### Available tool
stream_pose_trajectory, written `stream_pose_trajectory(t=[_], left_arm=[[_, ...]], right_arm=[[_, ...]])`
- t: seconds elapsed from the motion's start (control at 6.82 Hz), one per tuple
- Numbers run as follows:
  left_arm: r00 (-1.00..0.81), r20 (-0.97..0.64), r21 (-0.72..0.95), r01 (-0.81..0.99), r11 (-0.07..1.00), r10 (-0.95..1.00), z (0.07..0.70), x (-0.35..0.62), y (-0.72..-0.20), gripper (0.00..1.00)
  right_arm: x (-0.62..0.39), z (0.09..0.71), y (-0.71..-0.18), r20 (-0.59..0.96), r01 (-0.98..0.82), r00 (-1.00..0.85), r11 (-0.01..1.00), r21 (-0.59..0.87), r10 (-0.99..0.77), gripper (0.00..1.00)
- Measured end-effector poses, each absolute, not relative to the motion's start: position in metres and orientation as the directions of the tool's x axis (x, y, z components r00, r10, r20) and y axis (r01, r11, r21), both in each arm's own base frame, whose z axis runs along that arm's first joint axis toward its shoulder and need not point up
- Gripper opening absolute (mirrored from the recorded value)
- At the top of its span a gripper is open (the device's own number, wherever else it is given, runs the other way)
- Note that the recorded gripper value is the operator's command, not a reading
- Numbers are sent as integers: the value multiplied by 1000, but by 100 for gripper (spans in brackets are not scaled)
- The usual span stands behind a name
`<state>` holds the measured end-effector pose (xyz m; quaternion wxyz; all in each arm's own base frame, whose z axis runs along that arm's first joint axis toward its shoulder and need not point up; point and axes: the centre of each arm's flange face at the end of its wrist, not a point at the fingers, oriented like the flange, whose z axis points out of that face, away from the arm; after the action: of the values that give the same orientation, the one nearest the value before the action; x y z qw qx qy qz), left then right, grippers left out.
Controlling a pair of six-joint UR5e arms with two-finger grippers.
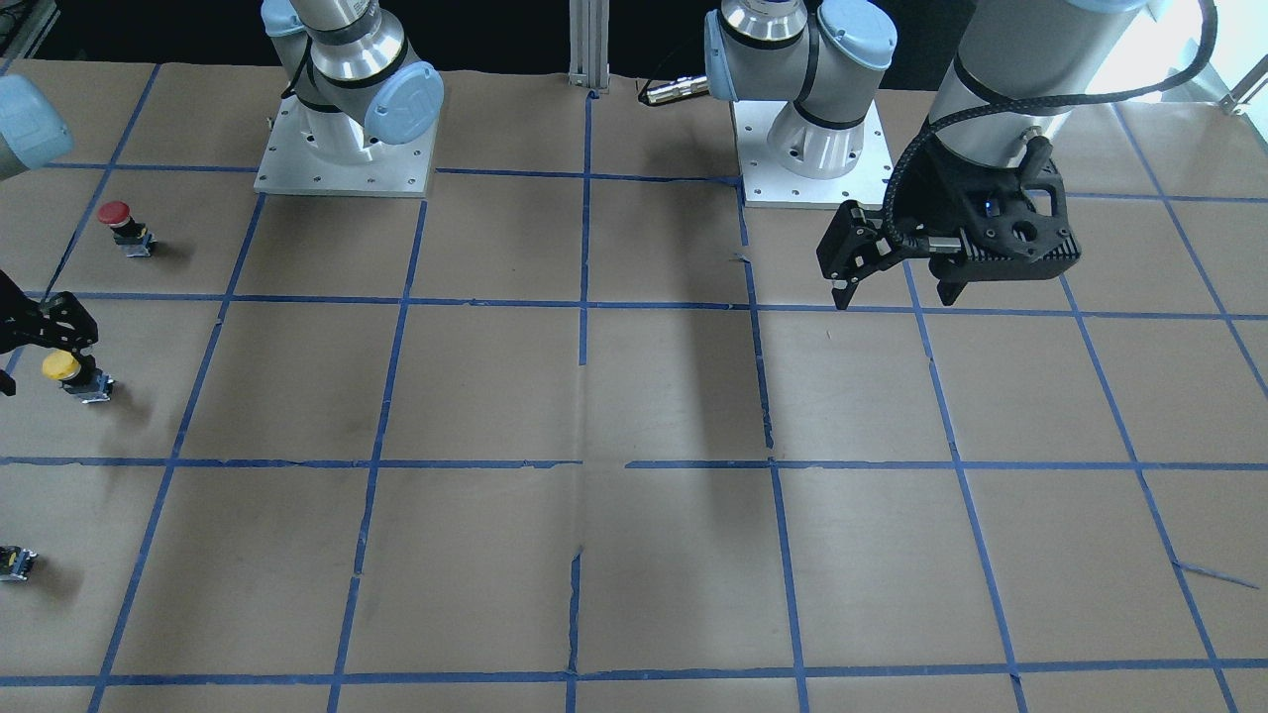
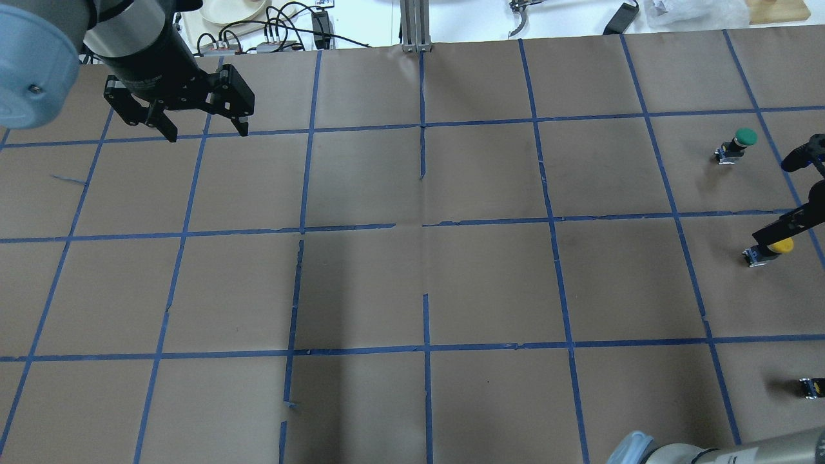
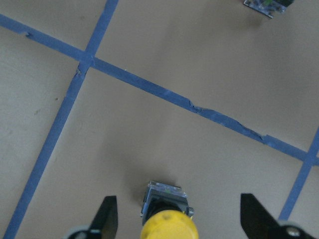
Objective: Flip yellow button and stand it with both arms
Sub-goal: 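Lower the button upright onto the table with the right gripper, then open the right gripper and release the standing yellow button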
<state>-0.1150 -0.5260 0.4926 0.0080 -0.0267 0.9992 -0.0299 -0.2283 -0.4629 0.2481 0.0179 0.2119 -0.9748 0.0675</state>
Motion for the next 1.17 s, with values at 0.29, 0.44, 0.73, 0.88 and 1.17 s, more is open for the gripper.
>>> stream_pose_trajectory(t=[0.29,0.44,0.73,0.88,1.17], left_arm=[[-998,-15,-67,-53,996,-54,497,-115,-526,100],[-998,-15,-67,-53,996,-54,498,-115,-526,100],[-998,-15,-65,-53,996,-55,499,-115,-526,100],[-998,-13,-64,-53,997,-54,498,-115,-526,100],[-998,-12,-62,-53,997,-54,497,-115,-526,100]], right_arm=[[-227,280,-467,35,-366,-930,923,-115,-365,99],[-223,308,-476,9,-339,-940,935,-105,-340,99],[-207,351,-495,-41,-305,-950,949,-75,-308,100],[-203,358,-498,-55,-298,-952,953,-63,-301,100],[-177,379,-504,-75,-247,-965,968,-46,-250,100]])
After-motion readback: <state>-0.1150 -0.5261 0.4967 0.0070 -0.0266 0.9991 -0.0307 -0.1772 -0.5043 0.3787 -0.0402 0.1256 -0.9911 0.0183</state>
